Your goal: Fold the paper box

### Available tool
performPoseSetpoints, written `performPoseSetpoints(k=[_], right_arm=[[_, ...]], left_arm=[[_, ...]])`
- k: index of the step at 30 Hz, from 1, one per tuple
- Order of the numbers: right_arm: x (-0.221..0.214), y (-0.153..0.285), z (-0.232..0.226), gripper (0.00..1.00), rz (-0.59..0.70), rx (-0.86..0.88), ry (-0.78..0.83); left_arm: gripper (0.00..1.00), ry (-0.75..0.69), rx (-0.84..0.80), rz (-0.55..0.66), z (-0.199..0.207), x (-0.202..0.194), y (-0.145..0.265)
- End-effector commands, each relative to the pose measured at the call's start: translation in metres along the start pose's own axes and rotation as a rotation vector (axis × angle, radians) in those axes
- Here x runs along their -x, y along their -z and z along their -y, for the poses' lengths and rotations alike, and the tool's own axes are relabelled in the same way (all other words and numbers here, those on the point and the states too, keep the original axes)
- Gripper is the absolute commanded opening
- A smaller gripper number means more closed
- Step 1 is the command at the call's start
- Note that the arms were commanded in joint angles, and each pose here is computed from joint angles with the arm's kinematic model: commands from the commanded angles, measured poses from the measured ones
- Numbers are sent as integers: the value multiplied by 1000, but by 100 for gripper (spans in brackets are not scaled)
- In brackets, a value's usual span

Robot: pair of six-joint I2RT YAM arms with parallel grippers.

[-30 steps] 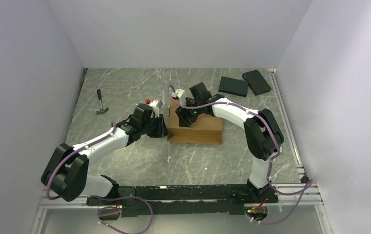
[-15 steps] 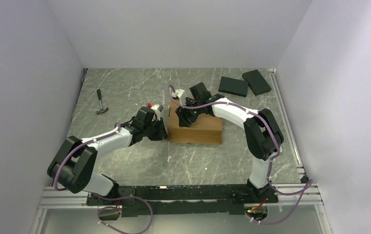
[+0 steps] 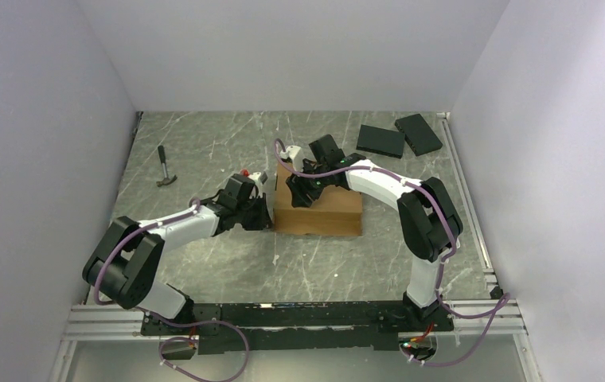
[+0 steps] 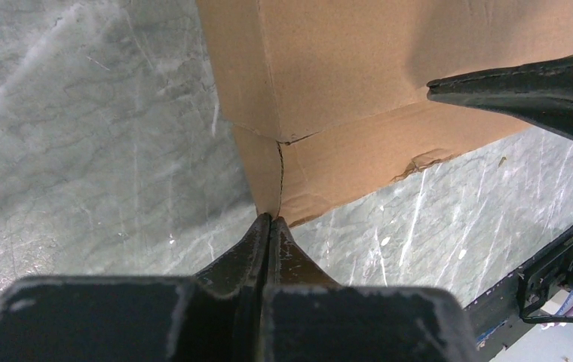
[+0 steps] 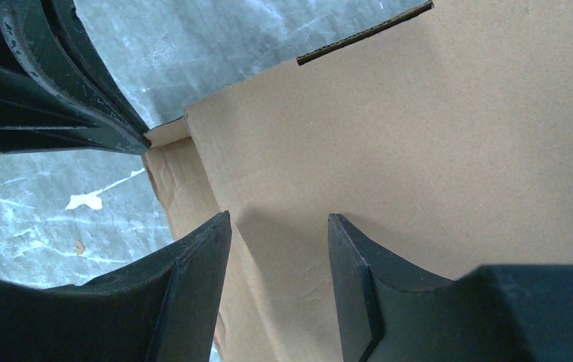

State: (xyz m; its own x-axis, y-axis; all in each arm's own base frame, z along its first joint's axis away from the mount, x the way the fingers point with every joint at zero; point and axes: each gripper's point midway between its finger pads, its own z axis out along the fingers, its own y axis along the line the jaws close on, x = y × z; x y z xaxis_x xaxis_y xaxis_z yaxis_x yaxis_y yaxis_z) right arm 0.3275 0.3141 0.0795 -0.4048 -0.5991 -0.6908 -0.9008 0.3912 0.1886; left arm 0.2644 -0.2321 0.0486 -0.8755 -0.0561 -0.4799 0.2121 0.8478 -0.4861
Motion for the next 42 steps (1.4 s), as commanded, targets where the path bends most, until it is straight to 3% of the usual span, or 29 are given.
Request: performPoseSetpoints(k=[1, 27, 38, 42], right_arm=[[-31, -16, -4, 54, -99, 21, -46], [-30, -15, -5, 54, -95, 24, -45], [-5, 2, -13, 57, -29, 37, -15], [10, 15, -17, 59, 7, 34, 17]], left_arm=[[1, -19, -21, 87, 12, 29, 4], [0, -40, 26, 194, 20, 76, 14], [0, -29, -13, 236, 23, 77, 36], [13, -7, -30, 257, 18, 73, 51]])
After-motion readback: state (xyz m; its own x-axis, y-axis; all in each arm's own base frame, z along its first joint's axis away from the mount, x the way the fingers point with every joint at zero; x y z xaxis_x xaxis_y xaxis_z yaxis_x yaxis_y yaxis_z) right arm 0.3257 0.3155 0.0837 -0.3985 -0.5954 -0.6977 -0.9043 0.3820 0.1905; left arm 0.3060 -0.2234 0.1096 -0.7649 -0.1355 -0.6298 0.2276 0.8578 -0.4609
